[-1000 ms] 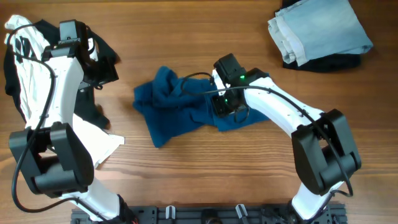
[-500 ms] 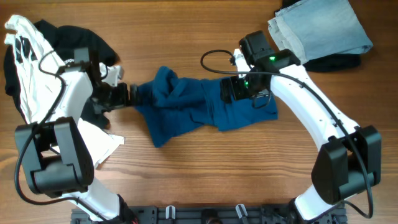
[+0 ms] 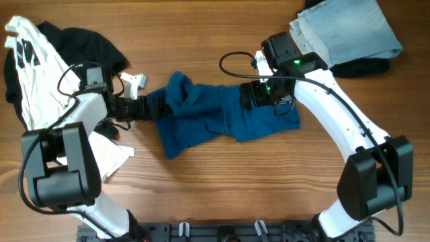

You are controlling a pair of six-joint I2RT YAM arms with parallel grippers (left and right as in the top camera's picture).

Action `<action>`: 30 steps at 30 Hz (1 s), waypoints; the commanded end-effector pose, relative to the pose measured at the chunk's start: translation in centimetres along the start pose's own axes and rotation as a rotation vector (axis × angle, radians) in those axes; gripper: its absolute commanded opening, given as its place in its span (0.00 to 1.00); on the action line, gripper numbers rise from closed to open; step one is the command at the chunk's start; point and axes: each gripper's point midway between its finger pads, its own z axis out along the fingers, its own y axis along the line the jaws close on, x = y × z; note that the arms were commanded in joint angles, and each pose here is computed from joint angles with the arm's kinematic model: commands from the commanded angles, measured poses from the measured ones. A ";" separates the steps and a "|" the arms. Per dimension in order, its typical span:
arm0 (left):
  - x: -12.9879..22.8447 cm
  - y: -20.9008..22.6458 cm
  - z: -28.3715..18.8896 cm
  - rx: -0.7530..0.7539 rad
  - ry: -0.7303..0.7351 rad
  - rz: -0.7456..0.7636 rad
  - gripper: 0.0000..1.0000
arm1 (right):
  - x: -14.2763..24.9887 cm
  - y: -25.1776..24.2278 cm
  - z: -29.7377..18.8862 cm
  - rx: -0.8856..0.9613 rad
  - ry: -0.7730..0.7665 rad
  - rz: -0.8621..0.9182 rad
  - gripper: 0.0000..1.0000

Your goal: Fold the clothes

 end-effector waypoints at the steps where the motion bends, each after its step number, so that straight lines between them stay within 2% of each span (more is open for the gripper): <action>1: 0.7 -0.8 1.2 0.112 0.004 -0.019 1.00 | 0.1 0.2 0.1 -0.012 0.002 -0.015 0.99; 6: -0.1 -1.3 1.4 0.163 -0.025 -0.032 1.00 | 0.1 0.2 0.1 -0.013 0.002 -0.012 0.99; 8: -0.5 -1.2 1.4 0.161 -0.037 -0.044 0.94 | 0.1 0.2 0.1 -0.013 0.002 -0.007 0.99; 11: -1.1 -1.1 1.4 0.159 -0.059 -0.057 0.52 | 0.1 0.2 0.1 -0.013 0.002 0.005 0.98; 12: -1.4 -1.1 1.4 0.159 -0.068 -0.064 0.32 | 0.1 0.2 0.1 -0.013 0.002 0.013 0.97; 15: -1.9 -1.5 1.7 0.164 -0.079 -0.053 0.23 | 0.1 0.2 0.1 -0.013 0.002 0.013 0.96; 17: -1.9 -2.1 2.1 0.169 -0.075 -0.035 0.04 | 0.1 0.2 0.1 -0.013 0.003 0.013 0.95; 20: -2.0 -2.7 2.4 0.175 -0.070 -0.032 0.04 | 0.2 0.3 0.1 -0.017 0.004 0.015 0.94; 24: -3.8 -1.8 -0.5 0.157 -0.130 -0.126 0.04 | 0.5 0.9 0.0 -0.057 0.021 0.018 0.91; 27: -5.5 -1.4 -4.6 0.114 -0.198 -0.150 0.04 | 0.6 0.9 0.1 -0.058 0.024 0.043 0.80; 28: -5.8 -1.2 -5.9 0.085 -0.217 -0.155 0.04 | 0.6 0.9 0.1 -0.058 0.022 0.043 0.73; 29: -6.5 -1.2 -9.5 -0.019 -0.269 -0.150 0.04 | 0.2 1.0 0.2 -0.061 0.006 0.054 0.48; 30: -6.5 -1.3 -10.4 -0.051 -0.282 -0.145 0.04 | 0.0 1.0 0.2 -0.062 0.001 0.065 0.36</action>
